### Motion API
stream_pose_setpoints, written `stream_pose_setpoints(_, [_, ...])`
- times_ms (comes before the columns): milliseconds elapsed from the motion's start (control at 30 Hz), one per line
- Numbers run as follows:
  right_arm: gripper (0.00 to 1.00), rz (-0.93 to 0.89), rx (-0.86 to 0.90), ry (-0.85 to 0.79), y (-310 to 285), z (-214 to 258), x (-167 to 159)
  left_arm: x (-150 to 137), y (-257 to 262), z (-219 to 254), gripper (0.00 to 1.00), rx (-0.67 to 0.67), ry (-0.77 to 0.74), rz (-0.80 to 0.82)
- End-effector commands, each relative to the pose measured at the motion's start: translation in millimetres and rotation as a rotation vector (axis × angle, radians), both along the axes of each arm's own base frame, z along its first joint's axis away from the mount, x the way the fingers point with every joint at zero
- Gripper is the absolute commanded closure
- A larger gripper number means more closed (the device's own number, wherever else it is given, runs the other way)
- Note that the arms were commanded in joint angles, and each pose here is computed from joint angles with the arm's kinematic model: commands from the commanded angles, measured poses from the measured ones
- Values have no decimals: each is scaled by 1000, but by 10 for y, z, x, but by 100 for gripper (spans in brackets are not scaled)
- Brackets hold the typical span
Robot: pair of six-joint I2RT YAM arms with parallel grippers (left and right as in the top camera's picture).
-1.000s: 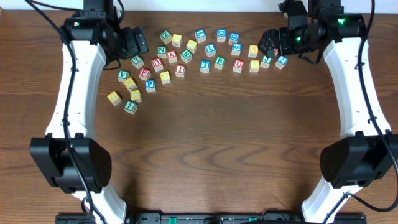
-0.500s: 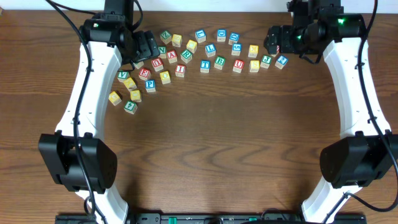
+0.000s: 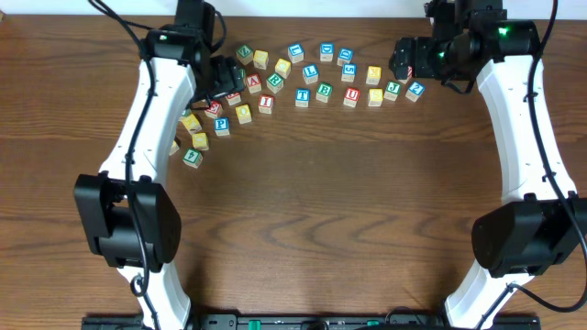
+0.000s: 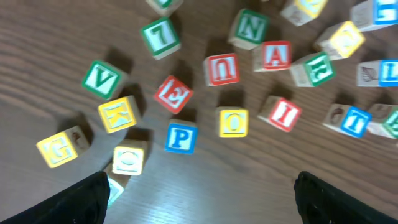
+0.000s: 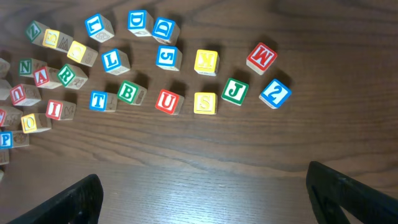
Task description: Spell out NEURIPS
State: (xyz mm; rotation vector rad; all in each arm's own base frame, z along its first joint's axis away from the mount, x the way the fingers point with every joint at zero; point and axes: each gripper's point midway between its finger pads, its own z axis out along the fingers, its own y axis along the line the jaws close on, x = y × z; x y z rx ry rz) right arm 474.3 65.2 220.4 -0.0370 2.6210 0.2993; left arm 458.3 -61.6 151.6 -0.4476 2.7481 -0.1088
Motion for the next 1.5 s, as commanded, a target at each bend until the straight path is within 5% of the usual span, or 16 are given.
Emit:
stream_pose_setpoints(0, [1, -3, 0, -16, 27, 65, 20, 14, -82, 5, 7, 4, -14, -8])
stream_pose_setpoints(367, [1, -3, 0, -17, 30, 64, 21, 26, -180, 16, 1, -3, -25, -28])
stream_pose_setpoints(767, [1, -82, 2, 17, -29, -47, 55, 44, -63, 25, 8, 62, -36, -7])
stream_pose_setpoints(1100, [34, -106, 1, 78, 47, -401, 173, 40, -26, 25, 8, 84, -35, -6])
stream_pose_setpoints(1467, [40, -74, -44, 51, 265, -588, 326, 35, -8, 21, 8, 85, -31, -3])
